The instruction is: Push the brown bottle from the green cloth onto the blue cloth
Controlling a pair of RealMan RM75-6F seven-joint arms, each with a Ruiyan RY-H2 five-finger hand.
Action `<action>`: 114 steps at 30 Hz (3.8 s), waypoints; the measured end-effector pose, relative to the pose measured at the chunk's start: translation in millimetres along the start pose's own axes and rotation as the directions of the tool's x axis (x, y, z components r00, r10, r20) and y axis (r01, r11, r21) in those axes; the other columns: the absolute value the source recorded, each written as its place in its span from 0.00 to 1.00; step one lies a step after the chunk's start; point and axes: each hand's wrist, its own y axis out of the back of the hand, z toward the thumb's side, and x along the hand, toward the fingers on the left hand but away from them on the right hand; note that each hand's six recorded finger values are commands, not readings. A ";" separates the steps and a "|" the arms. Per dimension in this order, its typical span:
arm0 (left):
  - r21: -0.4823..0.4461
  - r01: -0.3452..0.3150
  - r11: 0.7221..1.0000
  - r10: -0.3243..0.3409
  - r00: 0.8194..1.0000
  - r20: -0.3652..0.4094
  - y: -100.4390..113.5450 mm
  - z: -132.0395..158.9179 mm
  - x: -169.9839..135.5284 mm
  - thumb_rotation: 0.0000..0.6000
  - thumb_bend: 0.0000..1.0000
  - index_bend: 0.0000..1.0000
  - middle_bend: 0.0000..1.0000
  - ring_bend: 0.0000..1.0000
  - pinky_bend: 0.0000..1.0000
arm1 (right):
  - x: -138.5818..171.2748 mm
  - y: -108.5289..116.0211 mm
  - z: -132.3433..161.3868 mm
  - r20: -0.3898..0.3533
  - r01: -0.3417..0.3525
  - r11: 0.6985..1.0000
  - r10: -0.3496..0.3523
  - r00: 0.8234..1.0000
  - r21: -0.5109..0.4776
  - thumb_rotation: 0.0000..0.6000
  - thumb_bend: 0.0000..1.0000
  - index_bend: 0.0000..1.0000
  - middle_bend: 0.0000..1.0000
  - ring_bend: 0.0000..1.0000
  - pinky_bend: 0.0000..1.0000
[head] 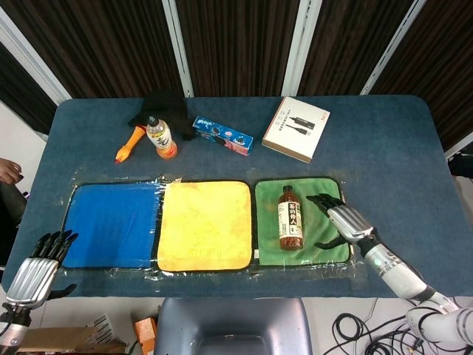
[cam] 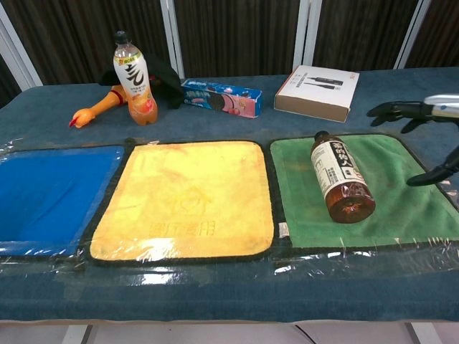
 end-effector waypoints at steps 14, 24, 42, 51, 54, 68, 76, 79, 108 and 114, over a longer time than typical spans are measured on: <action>0.027 0.019 0.999 -0.019 0.999 -0.032 -13.4 -10.1 -7.4 1.00 0.03 0.00 0.05 0.00 0.07 | 18.7 -23.4 -45.7 -0.016 -0.110 0.742 0.133 0.991 -0.661 0.93 0.06 0.06 0.10 0.06 0.17; 0.013 0.042 0.999 -0.042 0.998 -0.044 -16.6 -13.1 -8.2 1.00 0.03 0.00 0.05 0.00 0.07 | -4.6 -29.4 -39.0 -0.087 -0.217 0.586 0.242 0.966 -0.781 0.93 0.06 0.06 0.12 0.07 0.18; 0.018 0.057 0.998 -0.056 0.997 -0.056 -18.1 -14.5 -4.2 1.00 0.03 0.00 0.05 0.00 0.07 | -30.0 -30.9 -20.8 -0.122 -0.267 0.544 0.288 0.950 -0.796 0.93 0.06 0.03 0.12 0.07 0.19; 0.014 0.058 0.998 -0.057 0.996 -0.062 -18.4 -16.6 -4.4 1.00 0.03 0.00 0.05 0.00 0.07 | -35.5 -35.0 -3.3 -0.164 -0.314 0.541 0.308 0.937 -0.780 0.93 0.06 0.01 0.12 0.07 0.19; 0.012 0.056 0.998 -0.055 0.996 -0.064 -18.3 -17.7 -5.6 1.00 0.03 0.00 0.05 0.00 0.07 | -39.4 -36.3 4.6 -0.173 -0.323 0.547 0.307 0.936 -0.772 0.93 0.06 0.00 0.12 0.07 0.19; 0.008 0.040 0.999 -0.040 0.997 -0.072 -14.9 -21.5 -10.4 1.00 0.03 0.00 0.05 0.00 0.07 | -56.9 -43.8 45.8 -0.217 -0.369 0.567 0.318 0.923 -0.736 0.93 0.06 0.00 0.12 0.07 0.19; 0.003 0.033 0.999 -0.033 0.996 -0.079 -14.0 -24.8 -14.3 1.00 0.03 0.00 0.05 0.00 0.07 | -67.9 -45.1 69.5 -0.233 -0.383 0.594 0.315 0.920 -0.708 0.93 0.06 0.00 0.12 0.07 0.19; -0.002 0.030 1.000 -0.030 0.996 -0.088 -13.7 -27.2 -15.0 1.00 0.03 0.00 0.05 0.00 0.07 | -73.1 -45.8 77.8 -0.236 -0.379 0.609 0.304 0.923 -0.697 0.93 0.06 0.00 0.12 0.07 0.19; -0.013 0.009 1.000 -0.010 0.994 -0.109 -7.3 -35.6 -24.7 1.00 0.03 0.00 0.05 0.00 0.07 | -119.5 -66.7 150.2 -0.239 -0.385 0.662 0.304 0.922 -0.643 0.93 0.06 0.00 0.12 0.07 0.19; -0.015 0.007 1.000 -0.009 0.994 -0.112 -6.9 -37.1 -25.9 1.00 0.03 0.00 0.05 0.00 0.07 | -126.7 -71.0 163.9 -0.247 -0.389 0.657 0.303 0.921 -0.646 0.93 0.06 0.00 0.12 0.07 0.19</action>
